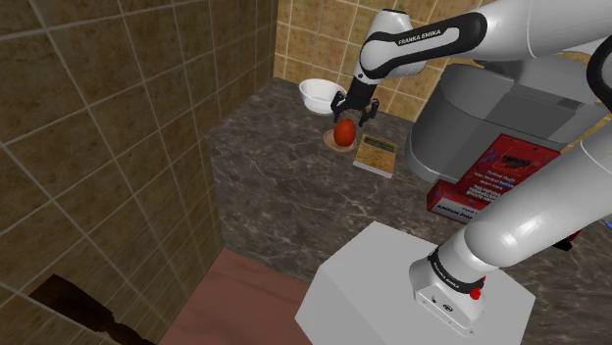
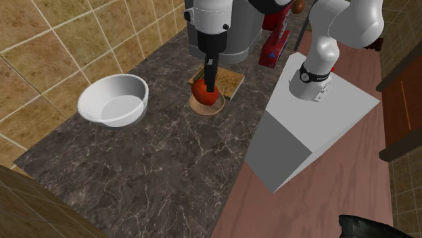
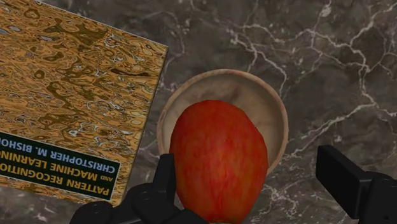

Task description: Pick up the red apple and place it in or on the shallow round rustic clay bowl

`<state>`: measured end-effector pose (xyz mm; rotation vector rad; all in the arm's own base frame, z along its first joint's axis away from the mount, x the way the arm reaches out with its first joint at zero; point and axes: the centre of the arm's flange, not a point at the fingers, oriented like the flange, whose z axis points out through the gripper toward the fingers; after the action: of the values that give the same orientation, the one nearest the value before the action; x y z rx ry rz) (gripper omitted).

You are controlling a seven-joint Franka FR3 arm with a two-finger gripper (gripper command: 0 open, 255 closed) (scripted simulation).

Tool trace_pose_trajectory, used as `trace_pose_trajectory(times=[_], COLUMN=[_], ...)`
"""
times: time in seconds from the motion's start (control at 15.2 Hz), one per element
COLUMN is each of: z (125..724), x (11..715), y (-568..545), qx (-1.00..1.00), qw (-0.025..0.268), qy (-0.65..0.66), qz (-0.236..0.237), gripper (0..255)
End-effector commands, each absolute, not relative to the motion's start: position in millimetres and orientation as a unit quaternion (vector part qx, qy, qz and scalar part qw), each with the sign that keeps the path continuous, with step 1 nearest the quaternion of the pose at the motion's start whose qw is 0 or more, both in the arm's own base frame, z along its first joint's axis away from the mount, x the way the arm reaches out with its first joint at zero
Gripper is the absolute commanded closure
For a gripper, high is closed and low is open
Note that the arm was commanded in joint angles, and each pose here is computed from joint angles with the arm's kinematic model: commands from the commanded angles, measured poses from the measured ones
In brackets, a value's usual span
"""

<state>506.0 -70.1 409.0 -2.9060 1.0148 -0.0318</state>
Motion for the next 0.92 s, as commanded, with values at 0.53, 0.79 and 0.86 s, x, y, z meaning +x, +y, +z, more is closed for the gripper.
trace_pose_trajectory(times=[0.53,0.79,0.86], z=[458.9,458.9,458.9], x=[504.0,504.0,504.0], y=[-72.7,-72.7,-72.7], qx=[-0.944,-0.944,-0.944], qw=[0.032,0.032,0.032], qy=[0.330,0.329,0.329], qz=[-0.010,-0.010,-0.010], gripper=[0,0,0])
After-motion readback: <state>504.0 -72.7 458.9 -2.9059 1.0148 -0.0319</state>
